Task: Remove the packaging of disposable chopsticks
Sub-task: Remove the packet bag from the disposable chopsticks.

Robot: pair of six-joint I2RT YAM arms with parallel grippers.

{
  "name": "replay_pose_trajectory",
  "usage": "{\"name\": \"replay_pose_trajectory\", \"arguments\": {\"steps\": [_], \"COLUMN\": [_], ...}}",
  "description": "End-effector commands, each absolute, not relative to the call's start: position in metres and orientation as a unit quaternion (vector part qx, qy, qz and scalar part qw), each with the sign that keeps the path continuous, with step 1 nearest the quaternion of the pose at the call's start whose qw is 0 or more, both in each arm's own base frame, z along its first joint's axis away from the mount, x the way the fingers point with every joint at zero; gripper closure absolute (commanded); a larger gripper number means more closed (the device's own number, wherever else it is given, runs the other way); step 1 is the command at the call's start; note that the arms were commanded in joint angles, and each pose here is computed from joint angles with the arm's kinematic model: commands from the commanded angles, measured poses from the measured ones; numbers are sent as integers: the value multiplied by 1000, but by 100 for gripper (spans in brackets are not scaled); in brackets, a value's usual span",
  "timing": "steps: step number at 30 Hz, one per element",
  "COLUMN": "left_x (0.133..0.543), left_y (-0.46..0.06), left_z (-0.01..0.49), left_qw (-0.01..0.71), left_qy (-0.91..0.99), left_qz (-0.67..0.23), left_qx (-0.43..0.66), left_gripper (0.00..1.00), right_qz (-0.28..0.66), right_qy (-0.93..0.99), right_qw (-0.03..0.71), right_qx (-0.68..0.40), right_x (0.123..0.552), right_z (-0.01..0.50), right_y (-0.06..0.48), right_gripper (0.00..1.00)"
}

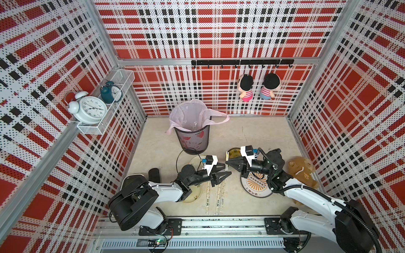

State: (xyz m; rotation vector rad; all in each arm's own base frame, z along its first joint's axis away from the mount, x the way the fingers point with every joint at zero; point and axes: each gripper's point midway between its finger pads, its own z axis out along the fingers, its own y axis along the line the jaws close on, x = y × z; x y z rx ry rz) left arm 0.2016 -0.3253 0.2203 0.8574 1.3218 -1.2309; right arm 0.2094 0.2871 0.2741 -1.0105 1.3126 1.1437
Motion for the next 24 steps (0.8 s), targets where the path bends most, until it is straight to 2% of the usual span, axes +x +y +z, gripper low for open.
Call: {"name": "replay_pose_trajectory", "arguments": {"steps": [1,3,4,7,9,14,17,24], "left_x": [204,206,207,208,207,207,205,198], "left_y": [-320,-320,-321,-325,-327,-326,-327,-330], "left_z": [249,254,257,254,248,230,216,182], "left_qw": [575,580,581,573,566,557,542,514], "left_qy": [527,523,521,524,529,551,566,595], "left_qz": [-522,-522,-523,-525,-526,-513,-508,-497], "left_qx": [346,344,344,349,352,352,358,366], "left_gripper": [52,54,59,86,96,96,90,90], "right_qz": [478,478,481,484,483,482,482,480], "right_qy": [531,531,528,525,526,525,522,512], "right_qw": [548,548,547,549,550,556,561,576], "right_qx": [-435,-435,-437,-434,-432,-429,-425,-418], "right_x": [204,203,201,200,201,203,204,203], "right_z": [282,281,282,285,284,287,291,301], "right_y": [285,284,284,283,283,283,283,280], "right_gripper": [100,100,100,100,100,100,100,100]}}
